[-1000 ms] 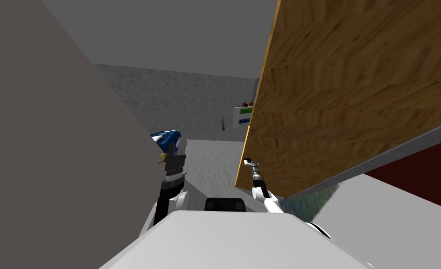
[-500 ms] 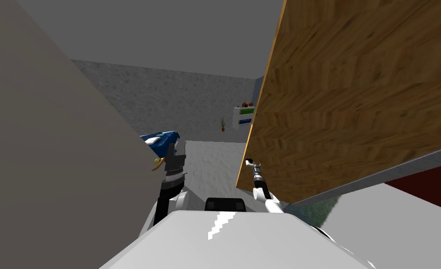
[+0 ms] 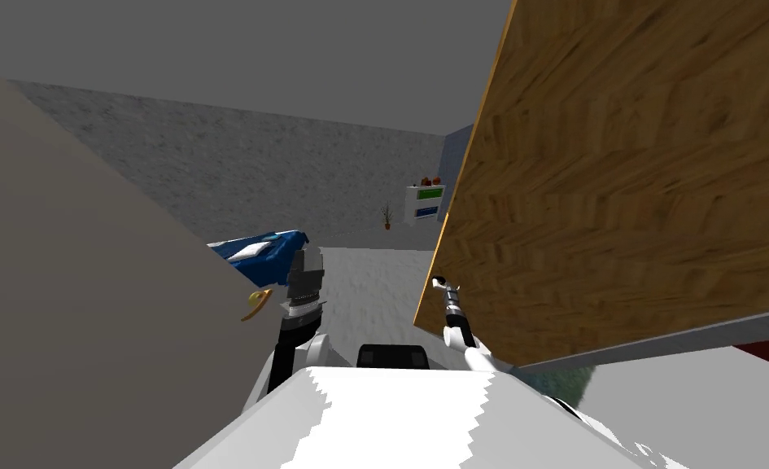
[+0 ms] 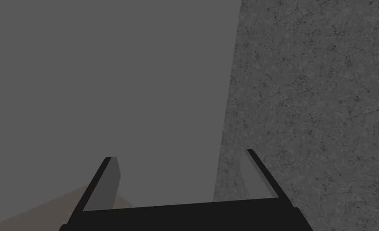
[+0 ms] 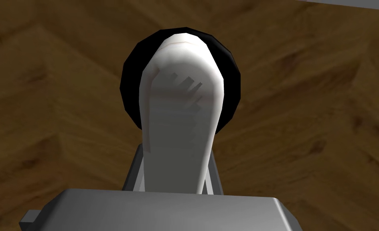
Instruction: Push the door open
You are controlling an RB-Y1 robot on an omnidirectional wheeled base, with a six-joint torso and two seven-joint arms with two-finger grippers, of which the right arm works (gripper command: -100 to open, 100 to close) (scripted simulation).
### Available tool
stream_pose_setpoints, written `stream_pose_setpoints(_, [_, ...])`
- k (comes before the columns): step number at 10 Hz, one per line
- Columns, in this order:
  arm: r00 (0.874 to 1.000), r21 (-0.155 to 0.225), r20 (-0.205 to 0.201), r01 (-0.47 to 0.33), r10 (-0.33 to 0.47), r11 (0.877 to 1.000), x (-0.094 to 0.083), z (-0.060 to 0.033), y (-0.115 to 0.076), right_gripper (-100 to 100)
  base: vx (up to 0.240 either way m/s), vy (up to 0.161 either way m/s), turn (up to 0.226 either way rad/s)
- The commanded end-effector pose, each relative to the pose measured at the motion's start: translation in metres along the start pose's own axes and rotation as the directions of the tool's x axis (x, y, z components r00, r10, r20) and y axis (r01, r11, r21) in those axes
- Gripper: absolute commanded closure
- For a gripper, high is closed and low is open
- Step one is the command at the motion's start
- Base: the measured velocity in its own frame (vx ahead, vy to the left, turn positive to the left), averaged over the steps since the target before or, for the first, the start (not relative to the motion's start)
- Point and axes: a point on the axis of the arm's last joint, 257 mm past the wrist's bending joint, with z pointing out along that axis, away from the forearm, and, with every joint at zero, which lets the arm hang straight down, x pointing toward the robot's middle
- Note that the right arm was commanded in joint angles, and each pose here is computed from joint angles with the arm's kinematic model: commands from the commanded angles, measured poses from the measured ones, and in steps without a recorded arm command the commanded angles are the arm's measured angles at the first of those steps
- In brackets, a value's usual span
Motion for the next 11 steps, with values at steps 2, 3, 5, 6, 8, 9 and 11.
stream_pose_setpoints(2, [0.999,-0.004,0.047,0.003,-0.003,1.0,-0.023,0.0,0.0,100,0.173,0.036,-0.048])
stream_pose_setpoints(3, [0.998,-0.004,0.064,0.003,-0.003,1.0,-0.03,-0.0004,0.0,100,0.175,0.042,-0.047])
stream_pose_setpoints(5, [0.996,-0.004,0.088,0.003,-0.003,1.0,-0.04,-0.0011,0.0,100,0.155,0.019,-0.037])
stream_pose_setpoints(6, [0.996,-0.004,0.088,0.003,-0.003,1.0,-0.04,-0.0011,0.0,100,0.136,0.031,-0.028])
stream_pose_setpoints(8, [0.993,-0.005,0.12,0.003,-0.002,1.0,-0.054,-0.0023,0.001,100,0.094,0.014,-0.032])
stream_pose_setpoints(9, [0.992,-0.005,0.128,0.003,-0.002,1.0,-0.057,-0.0027,0.001,100,0.189,0.058,-0.057])
stream_pose_setpoints(11, [0.987,-0.005,0.158,0.002,-0.001,1.0,-0.07,-0.0043,0.001,100,0.173,0.044,-0.061])
